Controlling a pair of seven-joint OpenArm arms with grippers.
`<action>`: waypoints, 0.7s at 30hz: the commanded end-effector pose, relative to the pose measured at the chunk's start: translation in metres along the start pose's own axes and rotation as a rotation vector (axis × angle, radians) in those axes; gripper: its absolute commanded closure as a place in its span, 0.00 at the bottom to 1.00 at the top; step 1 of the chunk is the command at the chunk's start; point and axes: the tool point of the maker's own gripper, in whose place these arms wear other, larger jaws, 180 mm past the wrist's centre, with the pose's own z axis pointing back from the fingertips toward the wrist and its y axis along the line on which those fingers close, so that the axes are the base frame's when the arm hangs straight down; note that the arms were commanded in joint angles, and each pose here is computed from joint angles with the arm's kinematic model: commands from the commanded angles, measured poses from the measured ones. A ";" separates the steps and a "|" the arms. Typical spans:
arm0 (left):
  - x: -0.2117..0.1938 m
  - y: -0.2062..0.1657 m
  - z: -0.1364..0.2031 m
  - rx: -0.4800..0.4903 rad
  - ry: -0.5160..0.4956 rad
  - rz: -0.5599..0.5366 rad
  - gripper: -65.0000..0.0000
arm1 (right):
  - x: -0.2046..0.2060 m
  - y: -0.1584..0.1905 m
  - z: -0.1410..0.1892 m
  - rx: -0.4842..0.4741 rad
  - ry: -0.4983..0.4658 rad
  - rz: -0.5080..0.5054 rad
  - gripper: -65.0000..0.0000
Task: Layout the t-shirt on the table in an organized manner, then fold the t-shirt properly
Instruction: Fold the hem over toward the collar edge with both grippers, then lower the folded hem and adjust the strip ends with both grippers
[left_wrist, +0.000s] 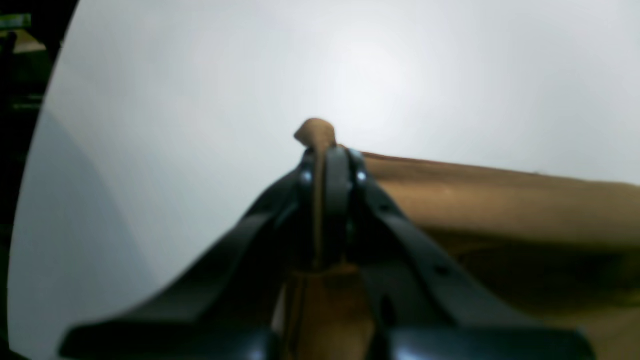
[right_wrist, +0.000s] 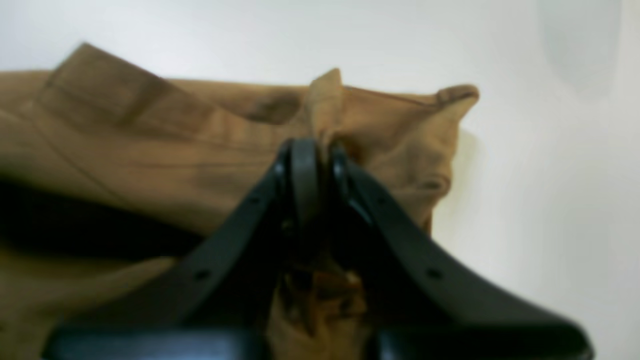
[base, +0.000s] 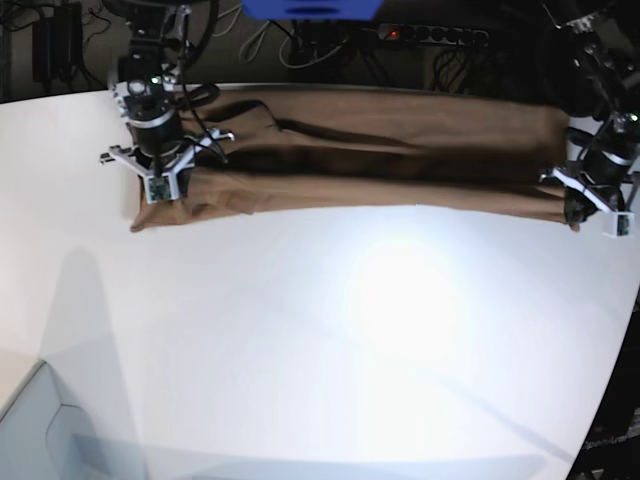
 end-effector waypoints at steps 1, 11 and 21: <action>0.011 0.006 0.004 0.014 -0.041 -0.012 1.00 | 0.009 -0.003 0.003 -0.010 -0.038 0.000 0.97; -0.021 0.001 0.006 0.005 0.030 0.013 1.00 | 0.001 -0.001 0.015 0.004 -0.030 -0.028 0.97; -0.052 0.008 -0.013 0.001 0.109 0.101 1.00 | -0.003 0.001 0.015 0.016 -0.025 -0.056 0.97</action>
